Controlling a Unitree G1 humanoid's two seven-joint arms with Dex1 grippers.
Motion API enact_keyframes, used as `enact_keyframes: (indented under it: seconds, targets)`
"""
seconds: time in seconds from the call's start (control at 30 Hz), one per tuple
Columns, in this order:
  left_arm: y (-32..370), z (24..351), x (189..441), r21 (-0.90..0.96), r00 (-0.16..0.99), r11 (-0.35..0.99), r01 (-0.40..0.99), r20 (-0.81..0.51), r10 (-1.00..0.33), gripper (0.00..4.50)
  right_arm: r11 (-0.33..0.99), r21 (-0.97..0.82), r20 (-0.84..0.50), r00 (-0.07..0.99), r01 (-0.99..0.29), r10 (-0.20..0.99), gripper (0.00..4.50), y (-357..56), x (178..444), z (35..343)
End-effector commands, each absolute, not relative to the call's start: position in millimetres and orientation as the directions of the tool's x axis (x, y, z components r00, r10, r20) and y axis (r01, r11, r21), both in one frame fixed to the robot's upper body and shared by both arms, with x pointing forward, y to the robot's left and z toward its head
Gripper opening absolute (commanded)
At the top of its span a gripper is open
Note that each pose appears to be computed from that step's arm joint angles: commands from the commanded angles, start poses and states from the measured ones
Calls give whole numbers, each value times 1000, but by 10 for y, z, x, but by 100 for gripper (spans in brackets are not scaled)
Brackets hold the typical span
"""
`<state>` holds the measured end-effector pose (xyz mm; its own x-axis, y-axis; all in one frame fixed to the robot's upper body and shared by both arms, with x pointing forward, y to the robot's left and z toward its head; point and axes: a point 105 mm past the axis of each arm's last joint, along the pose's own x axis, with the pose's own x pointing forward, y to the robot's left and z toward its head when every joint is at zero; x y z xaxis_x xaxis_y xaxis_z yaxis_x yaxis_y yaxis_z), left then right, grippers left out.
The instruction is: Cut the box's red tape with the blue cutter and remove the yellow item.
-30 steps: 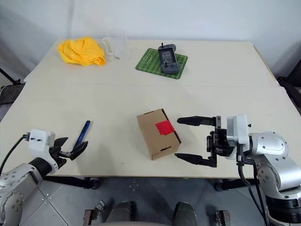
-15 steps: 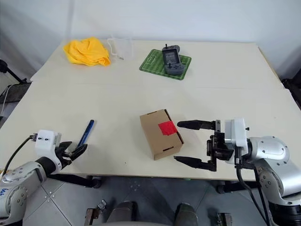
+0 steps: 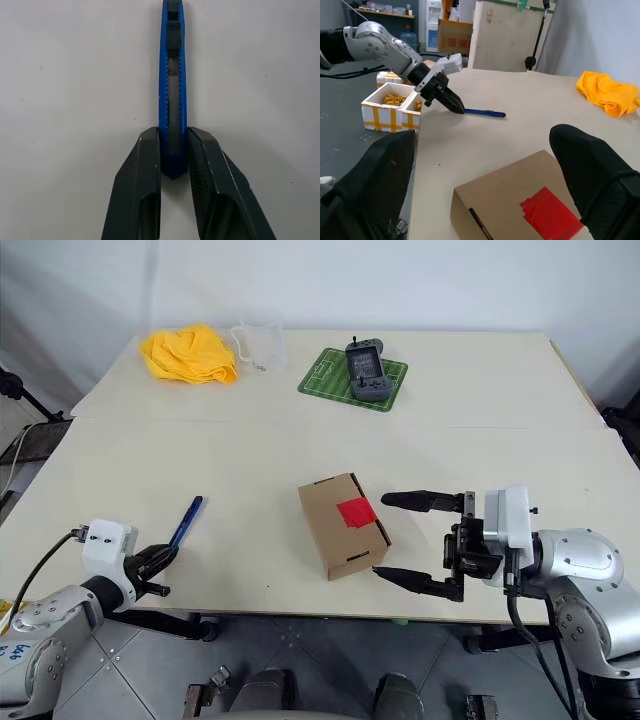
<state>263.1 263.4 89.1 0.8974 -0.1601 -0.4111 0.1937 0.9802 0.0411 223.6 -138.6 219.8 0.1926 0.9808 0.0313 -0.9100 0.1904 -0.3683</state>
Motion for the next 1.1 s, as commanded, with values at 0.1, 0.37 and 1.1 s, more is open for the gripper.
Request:
enact_keyframes:
  seconds: [0.1,0.37,1.1]
  targets:
    - [2682,632,2559,6,848,981,195,-504,-165,43,179,-402,36,180,-898,983,450,-1367,2208,2270]
    - [2623,766,2683,65,858,946,317,-444,-257,43,177,-405,33,179,-897,983,450,-1340,2221,2266]
    - [1123,1121,2686,219,104,-35,975,-591,-800,43,267,-219,-196,310,-939,930,450,-1538,1939,1912]
